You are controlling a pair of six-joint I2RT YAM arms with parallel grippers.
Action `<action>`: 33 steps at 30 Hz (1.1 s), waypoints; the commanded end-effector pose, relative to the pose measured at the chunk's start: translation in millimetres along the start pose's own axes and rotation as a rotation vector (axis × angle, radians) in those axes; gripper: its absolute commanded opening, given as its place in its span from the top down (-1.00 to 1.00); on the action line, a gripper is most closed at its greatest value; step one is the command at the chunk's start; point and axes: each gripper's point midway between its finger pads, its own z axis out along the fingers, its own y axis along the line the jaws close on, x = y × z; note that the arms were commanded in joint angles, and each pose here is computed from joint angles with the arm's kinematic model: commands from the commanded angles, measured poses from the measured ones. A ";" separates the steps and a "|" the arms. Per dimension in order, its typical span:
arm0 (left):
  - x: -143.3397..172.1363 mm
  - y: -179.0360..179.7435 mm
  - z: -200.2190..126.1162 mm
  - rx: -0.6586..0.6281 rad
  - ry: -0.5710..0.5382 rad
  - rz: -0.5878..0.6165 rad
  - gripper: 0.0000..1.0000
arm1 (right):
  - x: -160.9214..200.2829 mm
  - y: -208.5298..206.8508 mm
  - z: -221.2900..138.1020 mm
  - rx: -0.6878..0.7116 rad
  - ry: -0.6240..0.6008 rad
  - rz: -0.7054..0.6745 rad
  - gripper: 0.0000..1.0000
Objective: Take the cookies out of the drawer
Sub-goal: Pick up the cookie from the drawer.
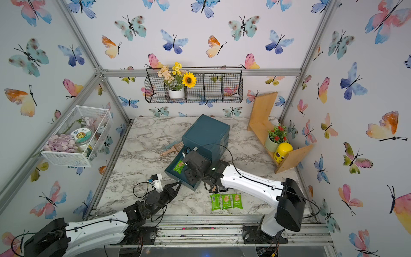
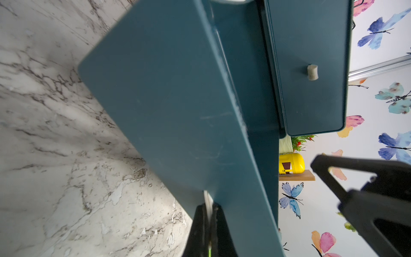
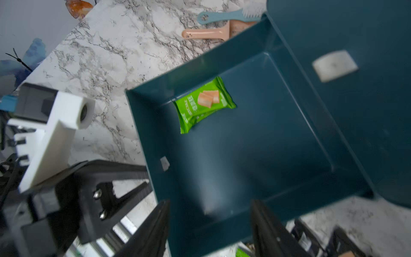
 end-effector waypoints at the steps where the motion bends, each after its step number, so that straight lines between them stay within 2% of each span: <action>1: -8.5 -10.8 0.3 0.022 -0.032 -0.002 1.00 | -17.6 -4.4 21.1 0.085 -0.017 -0.025 -0.25; 8: -8.3 -9.8 0.1 0.022 -0.031 -0.005 1.00 | -30.5 1.8 70.1 0.133 -0.024 0.001 -0.25; 12: -8.5 -10.3 -0.8 0.027 -0.031 -0.007 1.00 | -31.9 -4.1 89.2 0.198 0.028 0.025 -0.31; 18: -8.8 -8.9 -1.3 0.026 -0.034 -0.011 1.00 | -39.4 -3.9 98.7 0.210 -0.015 0.085 -0.40; 27: -8.8 -10.5 0.2 0.027 -0.034 -0.010 1.00 | -29.3 -7.2 115.2 0.245 0.012 0.088 -0.46; 33: -8.9 -10.0 0.1 0.027 -0.035 -0.010 1.00 | -15.7 -18.5 107.4 0.293 0.054 0.059 -0.47</action>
